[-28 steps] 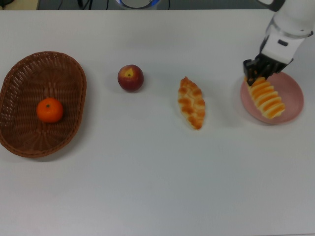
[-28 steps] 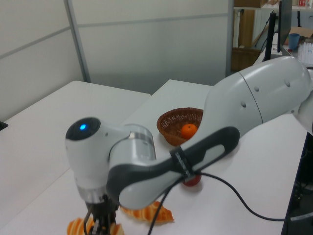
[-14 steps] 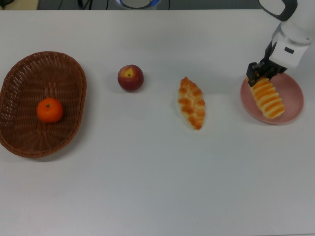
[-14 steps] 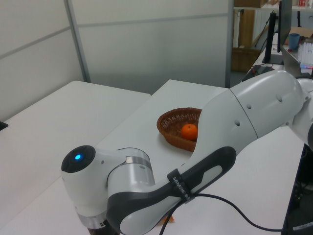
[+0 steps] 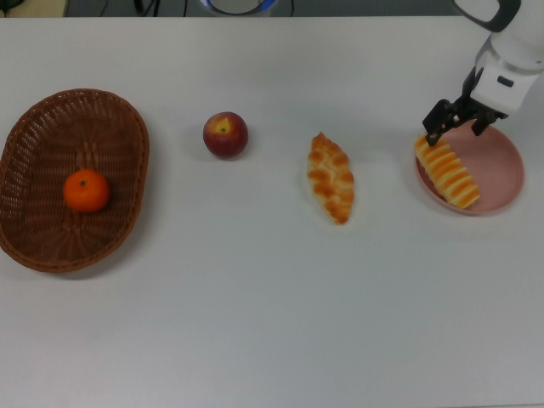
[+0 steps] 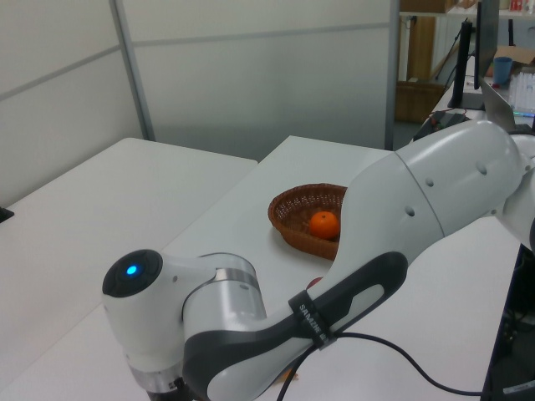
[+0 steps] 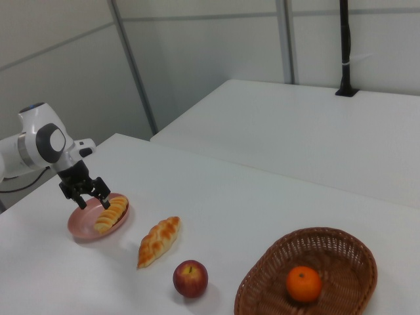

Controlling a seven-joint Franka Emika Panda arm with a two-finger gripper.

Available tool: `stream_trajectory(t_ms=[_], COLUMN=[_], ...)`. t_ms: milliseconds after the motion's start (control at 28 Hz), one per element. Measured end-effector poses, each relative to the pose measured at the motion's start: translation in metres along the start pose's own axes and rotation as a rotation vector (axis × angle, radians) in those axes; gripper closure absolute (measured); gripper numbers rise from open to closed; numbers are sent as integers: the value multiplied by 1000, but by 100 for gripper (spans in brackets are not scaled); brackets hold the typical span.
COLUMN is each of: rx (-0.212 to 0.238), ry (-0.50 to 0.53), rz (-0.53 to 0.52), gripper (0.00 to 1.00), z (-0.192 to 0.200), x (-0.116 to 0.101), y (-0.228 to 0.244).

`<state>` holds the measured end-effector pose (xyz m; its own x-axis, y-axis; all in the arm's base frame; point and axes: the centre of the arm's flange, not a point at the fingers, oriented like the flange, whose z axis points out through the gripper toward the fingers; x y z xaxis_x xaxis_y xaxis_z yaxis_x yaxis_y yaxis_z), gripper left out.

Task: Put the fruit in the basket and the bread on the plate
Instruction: 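Release the roll on the plate and raise the gripper, then lower the gripper to the red apple and grasp it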

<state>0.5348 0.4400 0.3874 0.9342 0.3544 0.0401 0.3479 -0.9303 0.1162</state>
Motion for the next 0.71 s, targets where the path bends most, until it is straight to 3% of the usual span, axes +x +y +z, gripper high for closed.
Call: stream_trajectory(t_ms=[179, 464, 571, 714], rx=[-41, -123, -162, -182], ry=[-40, -118, -207, -330], rz=[54, 231, 247, 226], gripper=[0, 0, 0, 0], z=[-15, -17, -10, -2], x=[-1, 9, 1, -13], y=[31, 157, 205, 254])
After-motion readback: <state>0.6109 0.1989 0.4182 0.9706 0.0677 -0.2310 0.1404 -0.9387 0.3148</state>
